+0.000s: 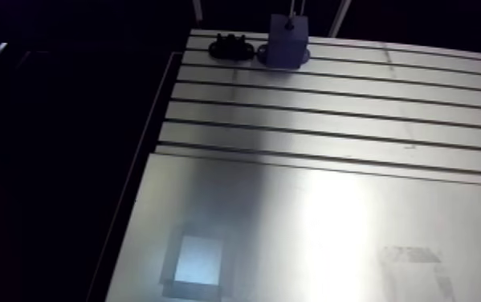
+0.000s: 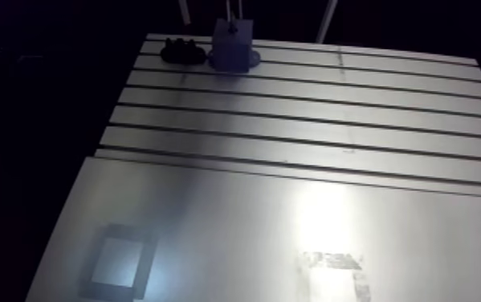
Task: Pick up the M10 bolt and insert it into the hex recess until seated.
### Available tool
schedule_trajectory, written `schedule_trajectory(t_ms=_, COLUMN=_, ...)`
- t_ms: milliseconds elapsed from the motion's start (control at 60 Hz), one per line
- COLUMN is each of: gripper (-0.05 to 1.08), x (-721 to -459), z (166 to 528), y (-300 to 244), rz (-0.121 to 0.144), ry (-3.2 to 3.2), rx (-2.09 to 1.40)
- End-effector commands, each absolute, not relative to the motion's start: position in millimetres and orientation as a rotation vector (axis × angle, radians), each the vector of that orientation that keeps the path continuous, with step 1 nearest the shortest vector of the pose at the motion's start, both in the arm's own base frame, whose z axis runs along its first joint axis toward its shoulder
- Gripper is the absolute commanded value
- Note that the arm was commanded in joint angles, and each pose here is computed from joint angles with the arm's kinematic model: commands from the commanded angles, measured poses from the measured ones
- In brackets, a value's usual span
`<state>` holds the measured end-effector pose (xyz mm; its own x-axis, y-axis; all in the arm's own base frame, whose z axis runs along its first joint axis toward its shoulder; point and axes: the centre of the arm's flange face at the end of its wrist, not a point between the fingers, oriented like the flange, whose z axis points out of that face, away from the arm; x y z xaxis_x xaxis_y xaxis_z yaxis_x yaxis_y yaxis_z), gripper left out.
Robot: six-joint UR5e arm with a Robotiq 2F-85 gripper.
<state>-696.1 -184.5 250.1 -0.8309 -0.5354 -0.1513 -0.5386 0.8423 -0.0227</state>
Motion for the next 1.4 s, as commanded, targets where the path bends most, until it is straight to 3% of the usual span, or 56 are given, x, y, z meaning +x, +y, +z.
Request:
schedule_trajectory(t_ms=17, gripper=0.77, x=-697, z=247, y=-183, rz=0.035, ry=2.887, rx=-0.839)
schedule_trajectory(t_ms=33, gripper=0.69, x=-697, z=247, y=-184, rz=0.036, ry=2.897, rx=-0.839)
schedule_trajectory(t_ms=117, gripper=0.53, x=-697, z=245, y=-183, rz=0.043, ry=2.913, rx=-0.841)
schedule_trajectory(t_ms=133, gripper=0.42, x=-697, z=244, y=-183, rz=0.047, ry=2.920, rx=-0.838)
schedule_trajectory(t_ms=150, gripper=0.42, x=-697, z=244, y=-183, rz=0.047, ry=2.920, rx=-0.838)
schedule_trajectory(t_ms=183, gripper=0.09, x=-697, z=243, y=-184, rz=0.053, ry=2.923, rx=-0.834)
schedule_trajectory(t_ms=283, gripper=0.02, x=-695, z=241, y=-183, rz=0.049, ry=2.922, rx=-0.827)
schedule_trajectory(t_ms=1083, gripper=0.06, x=-698, z=261, y=-182, rz=0.048, ry=2.996, rx=-0.685)
schedule_trajectory(t_ms=1217, gripper=0.16, x=-698, z=262, y=-182, rz=0.057, ry=3.026, rx=-0.546)
schedule_trajectory(t_ms=1283, gripper=0.31, x=-693, z=264, y=-186, rz=0.053, ry=3.035, rx=-0.492)
schedule_trajectory(t_ms=1400, gripper=0.44, x=-689, z=260, y=-190, rz=0.056, ry=3.043, rx=-0.390)
